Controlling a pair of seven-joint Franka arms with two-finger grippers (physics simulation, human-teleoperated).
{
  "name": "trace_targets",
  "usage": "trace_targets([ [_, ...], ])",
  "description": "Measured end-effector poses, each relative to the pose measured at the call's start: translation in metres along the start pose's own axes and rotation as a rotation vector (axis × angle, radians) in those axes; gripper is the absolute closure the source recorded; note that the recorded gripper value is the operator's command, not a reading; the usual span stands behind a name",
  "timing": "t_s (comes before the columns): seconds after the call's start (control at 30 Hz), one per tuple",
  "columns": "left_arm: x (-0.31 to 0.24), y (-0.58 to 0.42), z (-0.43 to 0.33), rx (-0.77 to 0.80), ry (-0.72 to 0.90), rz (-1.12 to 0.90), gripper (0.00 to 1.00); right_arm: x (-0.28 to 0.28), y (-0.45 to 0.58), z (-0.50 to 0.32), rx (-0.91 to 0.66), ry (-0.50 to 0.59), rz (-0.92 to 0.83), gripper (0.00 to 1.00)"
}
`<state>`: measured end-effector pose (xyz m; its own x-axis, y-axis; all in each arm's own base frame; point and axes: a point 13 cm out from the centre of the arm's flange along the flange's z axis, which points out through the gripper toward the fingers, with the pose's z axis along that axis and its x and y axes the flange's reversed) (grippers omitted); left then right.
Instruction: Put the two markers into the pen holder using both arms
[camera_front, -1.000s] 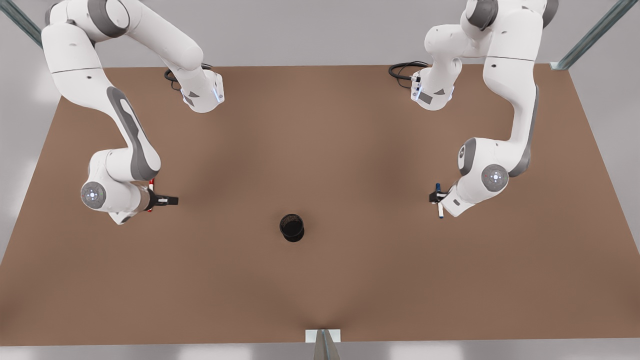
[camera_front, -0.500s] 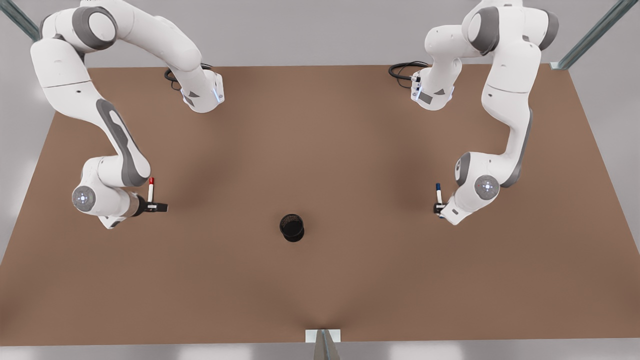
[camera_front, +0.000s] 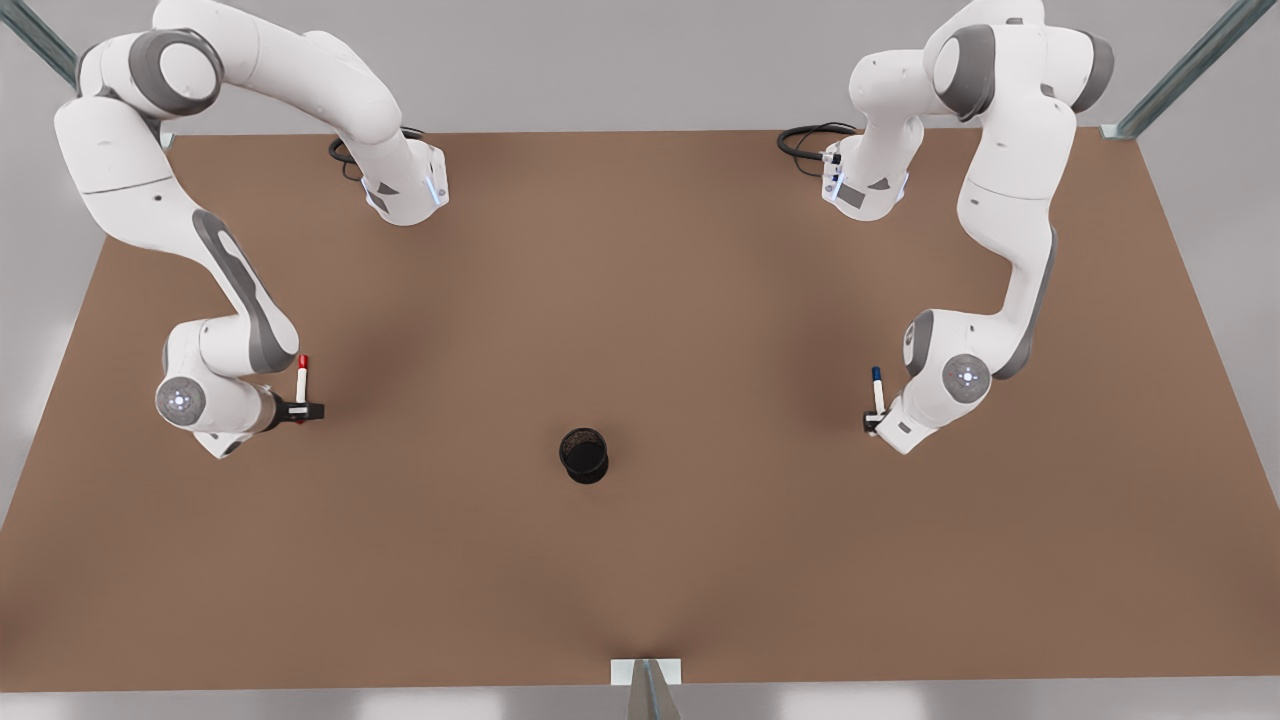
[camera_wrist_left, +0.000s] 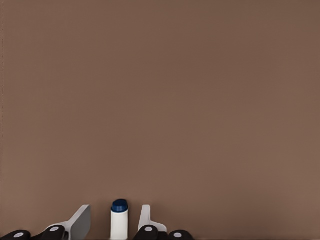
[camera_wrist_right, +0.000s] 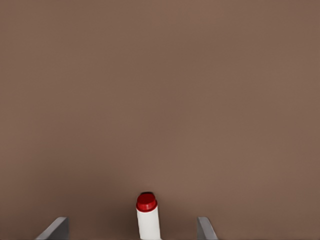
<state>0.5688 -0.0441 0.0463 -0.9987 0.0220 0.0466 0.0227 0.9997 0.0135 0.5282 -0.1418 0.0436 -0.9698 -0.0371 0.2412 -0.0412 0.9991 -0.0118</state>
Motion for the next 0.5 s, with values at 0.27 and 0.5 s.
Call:
trace_targets([
  [0.27,0.0037,-0.0020,0.0020,0.000,0.006,0.000,0.51,-0.0011,-0.0044,0.0041,0.017,-0.009,-0.010,0.40],
  [0.5,0.0036,-0.0034,0.0054,0.000,0.010,0.001,0.53,0.0079,-0.0010,0.0087,0.016,0.004,-0.012,0.53],
])
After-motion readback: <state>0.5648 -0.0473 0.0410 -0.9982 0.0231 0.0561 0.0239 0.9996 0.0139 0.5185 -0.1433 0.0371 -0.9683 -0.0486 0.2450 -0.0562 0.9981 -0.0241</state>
